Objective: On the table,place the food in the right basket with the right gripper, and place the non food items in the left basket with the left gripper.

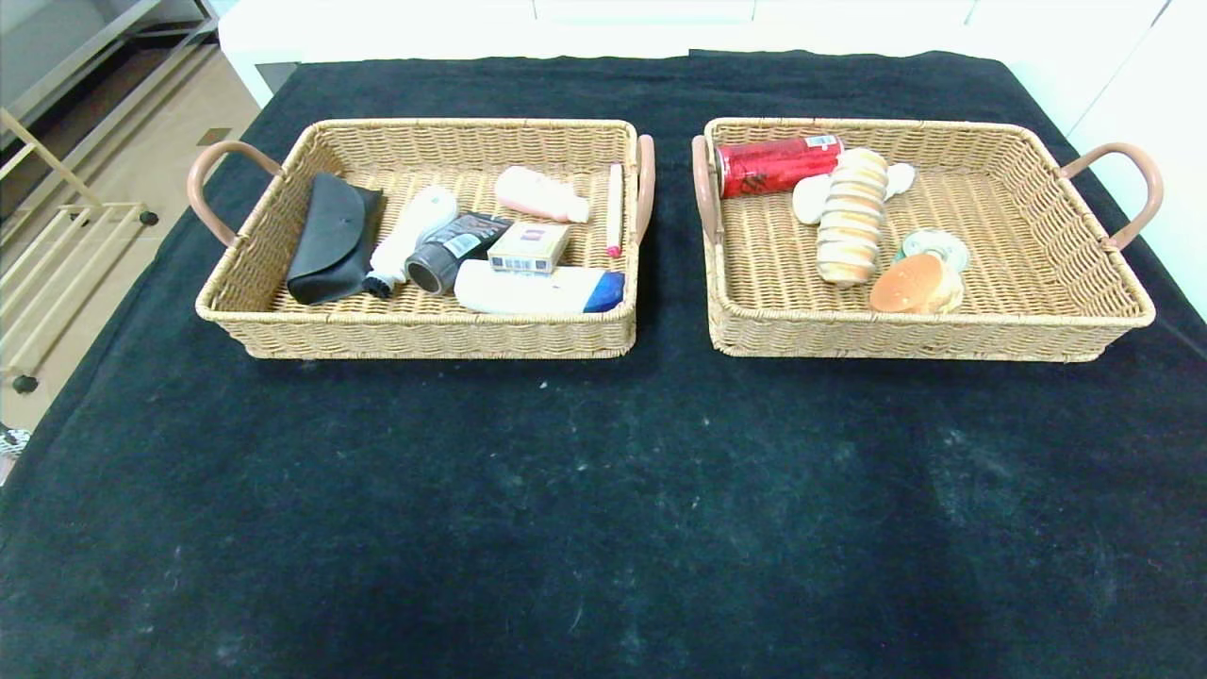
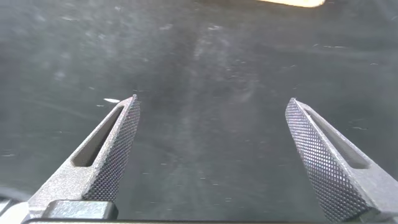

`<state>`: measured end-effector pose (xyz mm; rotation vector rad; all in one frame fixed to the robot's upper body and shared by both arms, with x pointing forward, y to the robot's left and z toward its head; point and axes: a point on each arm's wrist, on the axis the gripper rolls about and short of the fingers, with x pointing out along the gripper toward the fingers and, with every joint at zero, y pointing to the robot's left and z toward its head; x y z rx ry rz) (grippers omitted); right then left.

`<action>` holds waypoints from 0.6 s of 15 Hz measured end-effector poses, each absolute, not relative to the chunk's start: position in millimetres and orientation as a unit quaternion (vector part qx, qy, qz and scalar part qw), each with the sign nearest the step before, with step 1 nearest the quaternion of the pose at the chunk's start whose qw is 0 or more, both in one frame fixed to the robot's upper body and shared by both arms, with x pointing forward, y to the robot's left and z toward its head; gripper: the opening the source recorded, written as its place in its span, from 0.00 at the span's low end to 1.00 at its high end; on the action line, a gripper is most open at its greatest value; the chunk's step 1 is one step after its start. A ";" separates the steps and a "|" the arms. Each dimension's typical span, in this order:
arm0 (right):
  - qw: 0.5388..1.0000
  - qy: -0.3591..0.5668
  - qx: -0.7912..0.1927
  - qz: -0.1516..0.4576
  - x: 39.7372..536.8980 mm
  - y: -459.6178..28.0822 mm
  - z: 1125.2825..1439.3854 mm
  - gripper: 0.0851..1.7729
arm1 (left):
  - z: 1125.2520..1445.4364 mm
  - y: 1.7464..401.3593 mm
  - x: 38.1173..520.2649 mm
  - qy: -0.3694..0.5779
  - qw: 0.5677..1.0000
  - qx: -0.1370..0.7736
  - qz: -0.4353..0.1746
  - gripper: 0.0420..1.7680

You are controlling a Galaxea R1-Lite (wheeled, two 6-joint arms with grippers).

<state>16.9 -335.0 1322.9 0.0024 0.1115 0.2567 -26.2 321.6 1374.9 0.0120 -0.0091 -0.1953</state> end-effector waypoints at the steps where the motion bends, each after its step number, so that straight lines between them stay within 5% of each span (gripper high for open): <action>1: 0.991 0.052 0.003 0.126 14.9 -334.2 1321.3 0.96 | 1372.6 321.1 -28.9 -0.008 0.995 0.007 -0.099 0.97; 9: 0.992 0.070 0.005 0.107 12.6 -331.3 1265.6 0.96 | 1348.9 323.3 -35.1 0.002 0.993 0.007 -0.119 0.97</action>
